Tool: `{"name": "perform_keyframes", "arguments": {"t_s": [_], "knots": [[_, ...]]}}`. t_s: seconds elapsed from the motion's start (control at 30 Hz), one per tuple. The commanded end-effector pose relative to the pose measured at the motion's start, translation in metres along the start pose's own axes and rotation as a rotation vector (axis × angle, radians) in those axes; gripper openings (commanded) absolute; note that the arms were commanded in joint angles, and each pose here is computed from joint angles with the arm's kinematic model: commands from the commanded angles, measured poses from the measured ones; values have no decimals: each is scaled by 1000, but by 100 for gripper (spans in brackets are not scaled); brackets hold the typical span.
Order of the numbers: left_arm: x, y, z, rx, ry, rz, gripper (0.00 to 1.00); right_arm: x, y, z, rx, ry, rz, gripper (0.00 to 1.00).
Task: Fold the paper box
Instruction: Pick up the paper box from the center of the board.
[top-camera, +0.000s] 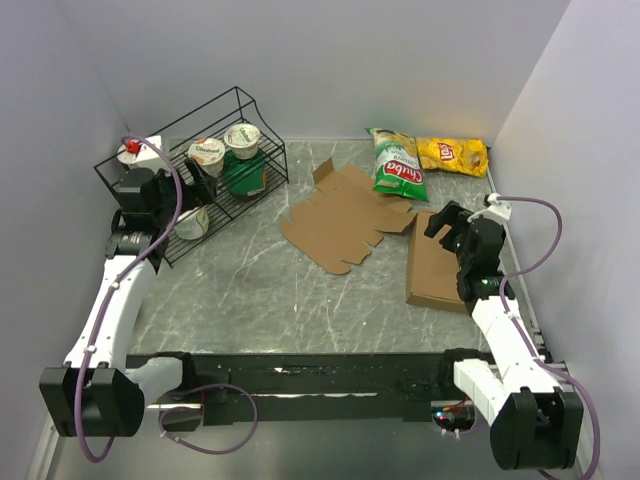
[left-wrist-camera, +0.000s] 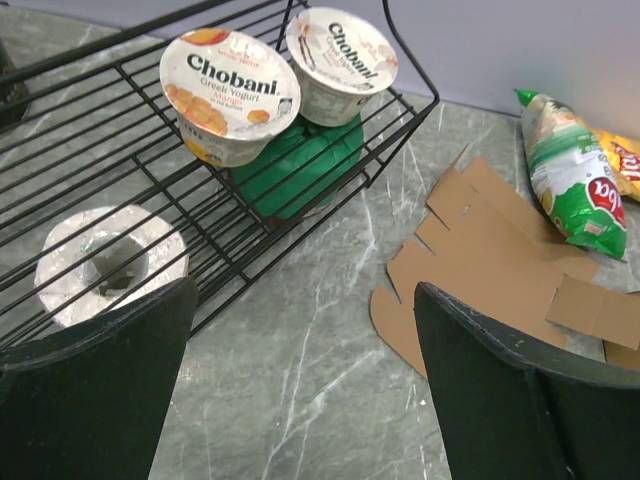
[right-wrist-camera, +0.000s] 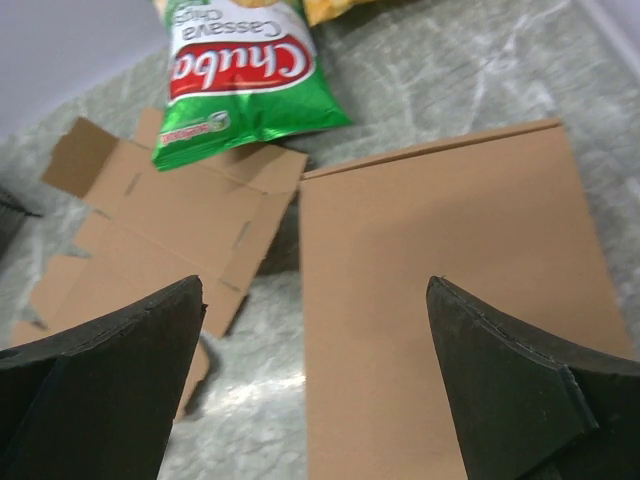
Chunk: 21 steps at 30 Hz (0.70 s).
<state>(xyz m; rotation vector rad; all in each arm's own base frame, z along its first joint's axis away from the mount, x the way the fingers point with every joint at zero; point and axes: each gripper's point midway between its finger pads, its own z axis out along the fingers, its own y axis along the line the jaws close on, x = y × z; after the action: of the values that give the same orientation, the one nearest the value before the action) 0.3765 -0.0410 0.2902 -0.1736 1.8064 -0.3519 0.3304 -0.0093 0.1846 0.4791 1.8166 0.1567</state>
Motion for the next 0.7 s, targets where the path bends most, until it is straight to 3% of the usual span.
{"name": "perform_keyframes", "arguments": {"t_s": [0.0,0.1,0.27,0.4,0.67], "knots": [[-17,-8,1,25,-32,3,96,-22,45,-3,-171,8,106,96],[-18,-12,2,41,-25,11,96,-4,83,-5,-280,103,155,92],[-24,-19,3,64,-39,23,96,17,127,-1,-301,209,64,93],[-17,-35,6,163,5,32,96,48,126,14,-225,348,112,100],[11,-40,8,188,62,55,96,84,109,46,-13,478,192,100]]}}
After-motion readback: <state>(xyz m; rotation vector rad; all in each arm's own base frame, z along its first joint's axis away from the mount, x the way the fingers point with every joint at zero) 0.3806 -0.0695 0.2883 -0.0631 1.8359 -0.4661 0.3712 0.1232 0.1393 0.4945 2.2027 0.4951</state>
